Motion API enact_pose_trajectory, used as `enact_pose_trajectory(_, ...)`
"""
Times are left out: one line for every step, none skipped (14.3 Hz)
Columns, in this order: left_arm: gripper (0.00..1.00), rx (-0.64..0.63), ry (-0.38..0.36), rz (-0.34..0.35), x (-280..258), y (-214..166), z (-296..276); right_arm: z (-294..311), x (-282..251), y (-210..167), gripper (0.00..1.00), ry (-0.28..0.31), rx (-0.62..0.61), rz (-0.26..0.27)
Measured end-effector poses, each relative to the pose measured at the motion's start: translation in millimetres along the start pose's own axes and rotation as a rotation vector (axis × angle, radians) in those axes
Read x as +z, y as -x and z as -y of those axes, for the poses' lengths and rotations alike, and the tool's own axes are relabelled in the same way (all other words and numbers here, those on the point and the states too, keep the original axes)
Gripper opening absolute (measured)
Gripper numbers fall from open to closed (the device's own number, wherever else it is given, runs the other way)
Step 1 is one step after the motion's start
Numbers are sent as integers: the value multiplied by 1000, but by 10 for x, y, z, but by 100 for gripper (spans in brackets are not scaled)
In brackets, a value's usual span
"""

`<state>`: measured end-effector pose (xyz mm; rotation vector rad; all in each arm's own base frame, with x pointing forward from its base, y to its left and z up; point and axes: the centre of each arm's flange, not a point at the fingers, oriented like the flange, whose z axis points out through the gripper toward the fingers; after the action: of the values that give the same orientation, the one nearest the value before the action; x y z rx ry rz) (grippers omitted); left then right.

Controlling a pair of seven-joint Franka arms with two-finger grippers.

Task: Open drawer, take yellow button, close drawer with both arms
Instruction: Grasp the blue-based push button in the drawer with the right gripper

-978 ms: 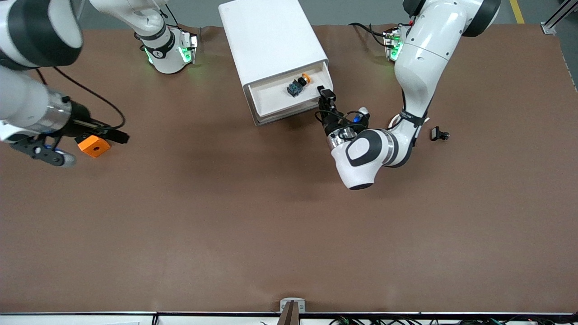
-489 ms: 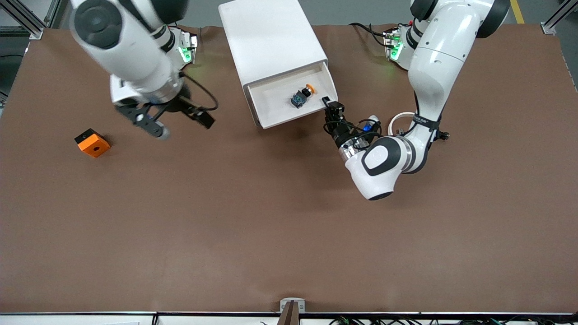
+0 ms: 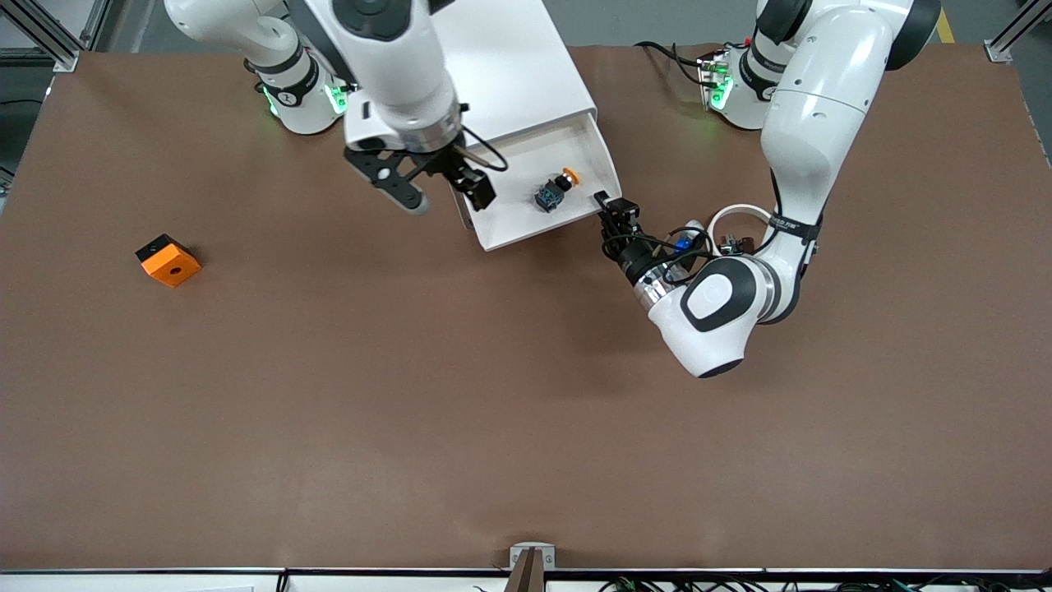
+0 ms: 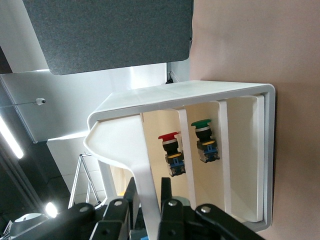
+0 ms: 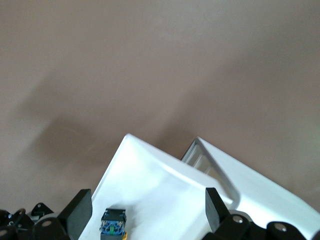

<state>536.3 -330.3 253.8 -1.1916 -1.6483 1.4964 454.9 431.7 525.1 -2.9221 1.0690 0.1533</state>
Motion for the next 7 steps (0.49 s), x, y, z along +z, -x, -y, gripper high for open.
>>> enact_pose_trajectory(32,3,1,0,-4,3,4,47,81,99,100,7,-3,-1)
enact_pose_trajectory(41,6,2,0,-8,7,9,101,153,196,100,13,0,-2)
enact_pose_trajectory(50,8,3,0,-11,10,13,162,212,278,100,15,10,-4)
enact_pose_trajectory(62,13,3,1,-13,10,14,224,265,351,100,17,16,-6)
enact_pose_trajectory(71,28,4,1,-13,10,14,279,313,413,100,18,19,-8)
enact_pose_trajectory(83,52,4,1,-16,9,13,326,356,473,100,17,23,-10)
enact_pose_trajectory(92,79,5,4,-28,3,13,368,400,533,100,13,29,-12)
